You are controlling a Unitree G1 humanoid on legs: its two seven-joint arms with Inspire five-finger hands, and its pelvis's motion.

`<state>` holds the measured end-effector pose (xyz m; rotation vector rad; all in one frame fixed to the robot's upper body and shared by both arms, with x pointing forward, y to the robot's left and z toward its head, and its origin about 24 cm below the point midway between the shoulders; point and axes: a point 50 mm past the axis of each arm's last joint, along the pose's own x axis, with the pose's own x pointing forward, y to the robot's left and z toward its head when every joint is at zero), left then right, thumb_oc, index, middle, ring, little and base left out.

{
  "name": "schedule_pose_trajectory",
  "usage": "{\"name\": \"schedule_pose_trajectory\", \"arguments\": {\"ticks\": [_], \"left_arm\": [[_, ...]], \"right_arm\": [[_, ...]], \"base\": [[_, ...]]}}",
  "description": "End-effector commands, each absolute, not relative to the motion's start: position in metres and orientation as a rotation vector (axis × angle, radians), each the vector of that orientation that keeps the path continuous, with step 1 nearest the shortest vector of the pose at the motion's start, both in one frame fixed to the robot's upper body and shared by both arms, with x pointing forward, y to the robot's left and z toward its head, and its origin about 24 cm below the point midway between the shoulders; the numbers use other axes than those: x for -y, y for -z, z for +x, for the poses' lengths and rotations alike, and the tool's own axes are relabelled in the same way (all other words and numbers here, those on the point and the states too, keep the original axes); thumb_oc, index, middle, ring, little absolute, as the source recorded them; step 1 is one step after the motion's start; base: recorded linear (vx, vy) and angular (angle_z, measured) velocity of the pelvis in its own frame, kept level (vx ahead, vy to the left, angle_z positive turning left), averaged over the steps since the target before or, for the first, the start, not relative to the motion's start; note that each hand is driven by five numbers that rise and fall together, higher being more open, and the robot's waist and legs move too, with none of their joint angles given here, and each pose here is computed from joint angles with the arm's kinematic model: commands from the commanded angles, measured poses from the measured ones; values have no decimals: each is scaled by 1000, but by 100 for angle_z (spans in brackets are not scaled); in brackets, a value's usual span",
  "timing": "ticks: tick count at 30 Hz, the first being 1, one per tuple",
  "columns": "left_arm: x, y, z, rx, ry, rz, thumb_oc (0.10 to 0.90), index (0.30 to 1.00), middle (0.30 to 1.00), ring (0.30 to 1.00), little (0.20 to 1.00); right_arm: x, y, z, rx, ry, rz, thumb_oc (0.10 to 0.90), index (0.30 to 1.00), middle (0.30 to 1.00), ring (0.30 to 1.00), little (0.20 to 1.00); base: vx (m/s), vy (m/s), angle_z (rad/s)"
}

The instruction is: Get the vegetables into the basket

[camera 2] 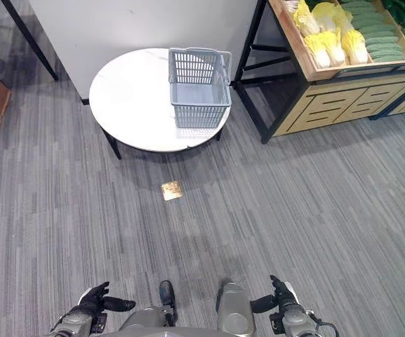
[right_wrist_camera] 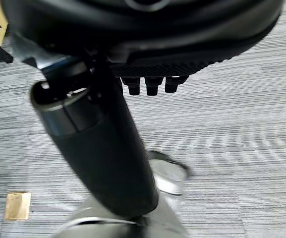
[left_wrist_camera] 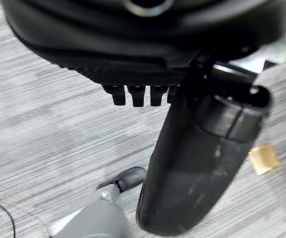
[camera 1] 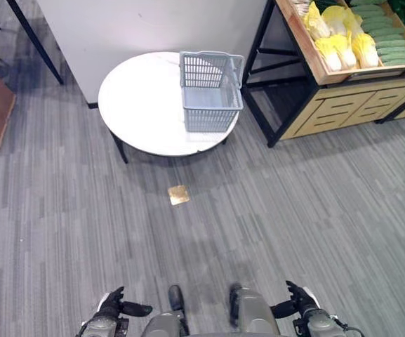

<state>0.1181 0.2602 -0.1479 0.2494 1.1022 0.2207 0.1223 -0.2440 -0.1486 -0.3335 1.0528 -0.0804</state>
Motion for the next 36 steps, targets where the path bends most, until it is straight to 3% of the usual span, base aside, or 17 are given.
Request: {"name": "schedule_pose_trajectory", "arguments": {"ticks": [1, 18, 28, 36], "left_arm": [[-271, 142, 122, -1059, -256, 261, 900, 1000, 1000, 1000, 1000], [-253, 149, 120, -1060, -249, 200, 900, 1000, 1000, 1000, 1000], [-235, 143, 145, -966, -223, 210, 900, 1000, 1000, 1000, 1000], [-244, 152, 117, -1078, -177, 255, 900, 1000, 1000, 1000, 1000]], "right_arm": [[251, 139, 141, -977, 73, -372, 900, 1000, 1000, 1000, 1000], [268, 131, 147, -955, 93, -401, 900, 1000, 1000, 1000, 1000], [287, 137, 116, -1069, 200, -419, 900, 1000, 1000, 1000, 1000], [279, 149, 87, -1172, 200, -370, 900, 1000, 1000, 1000, 1000]], "base": [[294, -78, 17], [201, -160, 29], [200, -40, 31], [383, 233, -58]]}}
